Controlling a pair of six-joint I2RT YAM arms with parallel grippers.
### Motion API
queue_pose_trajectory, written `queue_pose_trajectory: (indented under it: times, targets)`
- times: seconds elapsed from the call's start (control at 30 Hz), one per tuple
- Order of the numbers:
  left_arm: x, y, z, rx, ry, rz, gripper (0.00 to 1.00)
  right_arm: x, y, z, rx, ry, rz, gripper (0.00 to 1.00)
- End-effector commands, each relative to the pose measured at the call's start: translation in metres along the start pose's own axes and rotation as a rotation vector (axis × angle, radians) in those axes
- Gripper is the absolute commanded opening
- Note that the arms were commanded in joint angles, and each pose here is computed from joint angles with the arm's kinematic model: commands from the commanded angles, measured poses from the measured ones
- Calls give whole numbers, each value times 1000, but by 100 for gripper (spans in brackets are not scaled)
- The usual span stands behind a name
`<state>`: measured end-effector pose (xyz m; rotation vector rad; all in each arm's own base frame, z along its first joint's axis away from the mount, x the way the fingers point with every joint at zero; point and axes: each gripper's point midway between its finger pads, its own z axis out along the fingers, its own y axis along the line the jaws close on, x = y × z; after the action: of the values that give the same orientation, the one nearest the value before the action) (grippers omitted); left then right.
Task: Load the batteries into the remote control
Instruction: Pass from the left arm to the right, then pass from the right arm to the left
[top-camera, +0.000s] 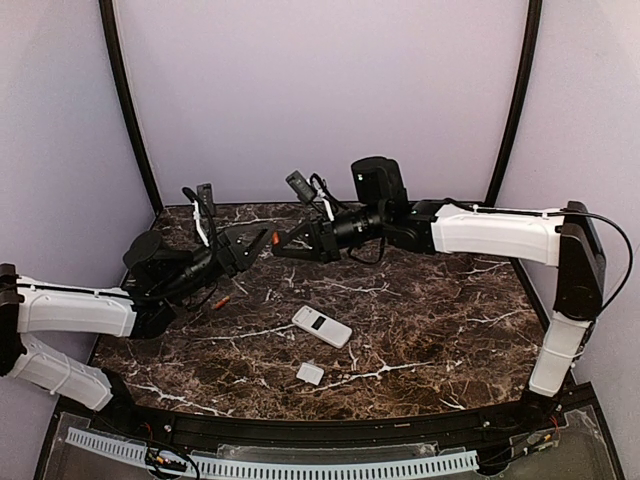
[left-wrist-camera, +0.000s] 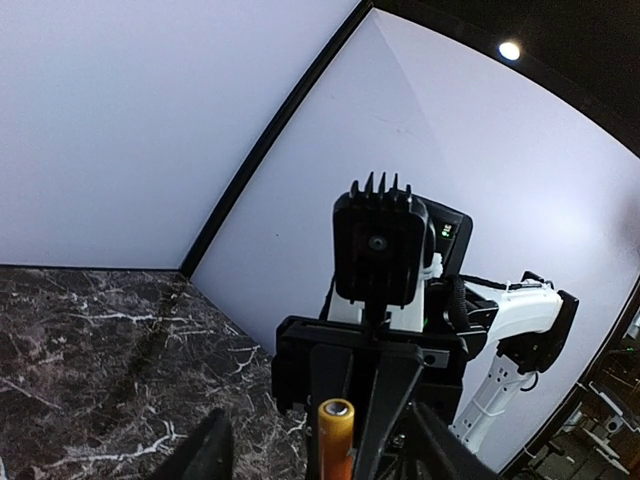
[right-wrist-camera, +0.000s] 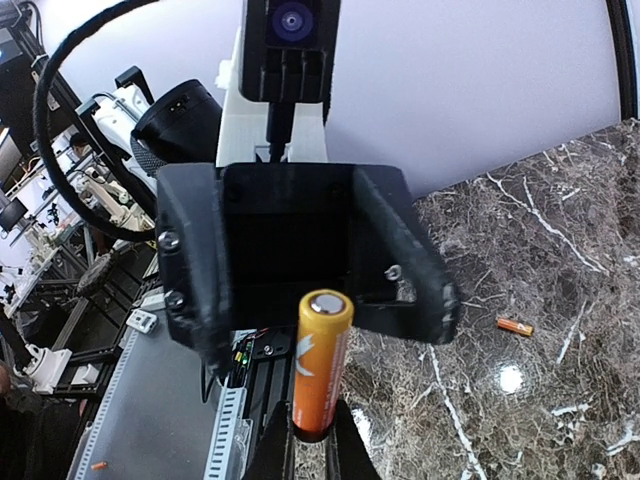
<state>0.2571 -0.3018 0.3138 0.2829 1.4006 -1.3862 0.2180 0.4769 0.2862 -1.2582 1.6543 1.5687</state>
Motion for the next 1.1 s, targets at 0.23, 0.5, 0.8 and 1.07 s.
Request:
queue_pose_trajectory:
  times: [0.23,0.5,0.8,1.07]
  targets:
    - [-2,11,-45,-296,481,766,74,75,-34,-30,120,178,226,0]
    - [91,-4,-62,-109,855,1391,68,112,-23,-43,137,290,343,0]
    - [133,-39,-61,99,908,1801,51,138,1,-41,111,385,453,0]
    - [143,-40,-58,134,896,2068,43,142,23,-30,78,431,468,0]
